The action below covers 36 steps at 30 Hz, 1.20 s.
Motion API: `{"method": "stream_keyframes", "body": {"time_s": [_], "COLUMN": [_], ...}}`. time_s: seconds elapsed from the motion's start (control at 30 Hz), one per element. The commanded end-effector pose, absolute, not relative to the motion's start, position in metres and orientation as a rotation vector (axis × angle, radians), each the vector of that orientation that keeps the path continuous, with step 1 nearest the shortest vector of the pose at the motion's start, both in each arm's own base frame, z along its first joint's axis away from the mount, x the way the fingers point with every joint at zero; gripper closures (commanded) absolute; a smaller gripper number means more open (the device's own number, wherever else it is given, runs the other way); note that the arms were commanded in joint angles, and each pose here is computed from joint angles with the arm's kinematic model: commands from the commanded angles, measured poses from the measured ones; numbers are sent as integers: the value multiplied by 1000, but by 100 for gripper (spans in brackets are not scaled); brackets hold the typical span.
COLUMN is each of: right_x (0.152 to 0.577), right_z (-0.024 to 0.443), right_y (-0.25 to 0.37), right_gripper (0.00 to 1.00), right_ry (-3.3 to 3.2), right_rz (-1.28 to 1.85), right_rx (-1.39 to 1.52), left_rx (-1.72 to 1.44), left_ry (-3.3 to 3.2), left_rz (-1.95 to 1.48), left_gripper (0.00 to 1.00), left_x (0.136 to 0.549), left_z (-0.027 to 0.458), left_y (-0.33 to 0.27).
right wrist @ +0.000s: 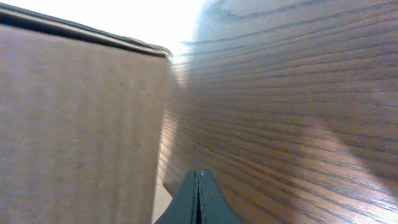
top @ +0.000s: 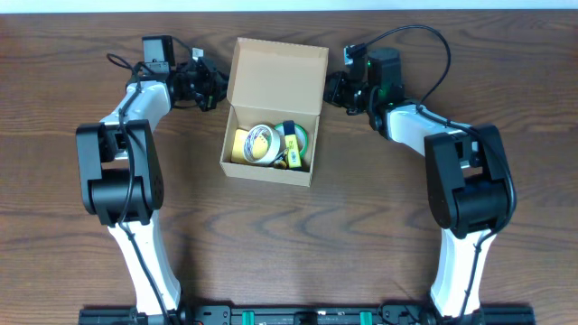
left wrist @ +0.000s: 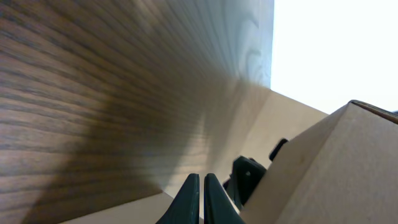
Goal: Pack container
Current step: 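Grip the lid flap with both grippers and swing it forward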
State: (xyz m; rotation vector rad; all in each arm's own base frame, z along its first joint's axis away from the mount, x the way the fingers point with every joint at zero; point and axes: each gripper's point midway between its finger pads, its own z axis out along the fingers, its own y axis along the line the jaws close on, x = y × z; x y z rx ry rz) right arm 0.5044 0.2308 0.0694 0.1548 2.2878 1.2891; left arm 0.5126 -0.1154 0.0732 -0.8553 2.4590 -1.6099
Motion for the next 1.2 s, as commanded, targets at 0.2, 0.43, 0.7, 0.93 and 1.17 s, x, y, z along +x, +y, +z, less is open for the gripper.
{"method": "stream_keyframes", "body": {"time_s": [0.2, 0.43, 0.7, 0.93, 1.17], "right_x": [498, 497, 477, 462, 444], "right_z": [97, 143, 172, 183, 184], "right_y": [244, 245, 240, 242, 260], "right_gripper": [99, 99, 99, 99, 99], "right_ry": [2216, 2125, 2140, 2178, 2211], "right_rz": [1327, 1315, 1254, 1187, 1178], "right_rx": [-58, -132, -214, -248, -306], "left_rx": [-588, -446, -329, -388, -386], "left_ry": [2384, 2319, 2277, 2346, 2724], "left_rz": [-1797, -1883, -1901, -1778, -1181], "left_gripper": [94, 94, 95, 95, 95], "left_x": [512, 518, 520, 521, 497], "left_z": [105, 138, 156, 139, 117], "left_y": [-116, -118, -119, -114, -86]}}
